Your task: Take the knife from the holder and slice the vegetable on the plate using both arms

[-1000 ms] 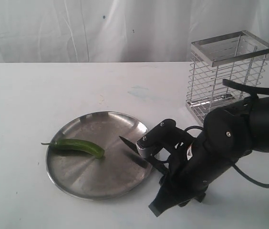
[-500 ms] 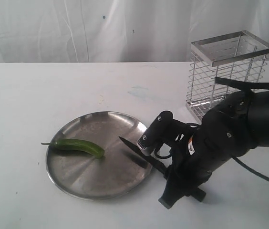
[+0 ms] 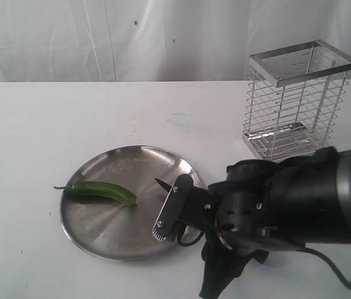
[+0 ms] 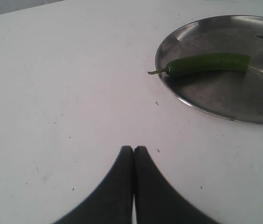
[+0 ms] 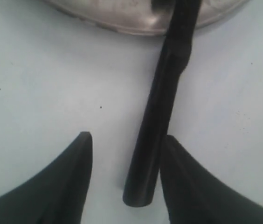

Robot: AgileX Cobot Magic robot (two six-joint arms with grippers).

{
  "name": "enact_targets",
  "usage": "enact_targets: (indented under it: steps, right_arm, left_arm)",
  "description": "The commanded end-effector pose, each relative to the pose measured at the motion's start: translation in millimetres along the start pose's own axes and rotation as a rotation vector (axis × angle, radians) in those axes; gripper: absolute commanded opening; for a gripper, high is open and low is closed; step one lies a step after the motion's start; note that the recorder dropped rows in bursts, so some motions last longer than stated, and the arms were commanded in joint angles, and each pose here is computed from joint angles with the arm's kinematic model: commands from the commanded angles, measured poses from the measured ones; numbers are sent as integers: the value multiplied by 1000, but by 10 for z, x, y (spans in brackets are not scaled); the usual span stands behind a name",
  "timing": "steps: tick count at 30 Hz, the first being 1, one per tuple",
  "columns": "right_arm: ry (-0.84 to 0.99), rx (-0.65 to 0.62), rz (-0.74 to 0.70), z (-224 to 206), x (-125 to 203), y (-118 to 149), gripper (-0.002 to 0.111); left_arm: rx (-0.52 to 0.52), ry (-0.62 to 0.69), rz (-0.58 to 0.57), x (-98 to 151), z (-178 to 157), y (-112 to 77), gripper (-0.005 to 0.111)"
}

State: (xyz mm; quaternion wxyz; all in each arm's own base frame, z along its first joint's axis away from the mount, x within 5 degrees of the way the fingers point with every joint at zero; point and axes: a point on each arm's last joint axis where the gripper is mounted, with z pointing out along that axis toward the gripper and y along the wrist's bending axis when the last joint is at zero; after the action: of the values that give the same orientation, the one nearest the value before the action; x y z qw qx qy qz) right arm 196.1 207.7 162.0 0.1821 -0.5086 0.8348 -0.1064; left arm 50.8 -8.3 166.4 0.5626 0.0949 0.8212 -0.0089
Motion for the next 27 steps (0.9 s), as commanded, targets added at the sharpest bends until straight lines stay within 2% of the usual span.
enact_targets:
  steps: [1,7,11,15,27]
  right_arm:
    - [23,73,21,99,-36,72,44]
    - [65,79,2,289,-28,130,44]
    - [118,141,-18,391,7,112,44]
    - [89,182,-21,399,-21,79,44]
    - [81,184,-24,502,-34,112,44]
  left_arm:
    - [2,-4,-11,8,3,-4,0]
    - [2,-4,-11,8,3,-4,0]
    - [2,-4,-11,8,3,-4,0]
    - [2,-4,-11,8,3,-4,0]
    - [2,-4,-11,8,3,-4,0]
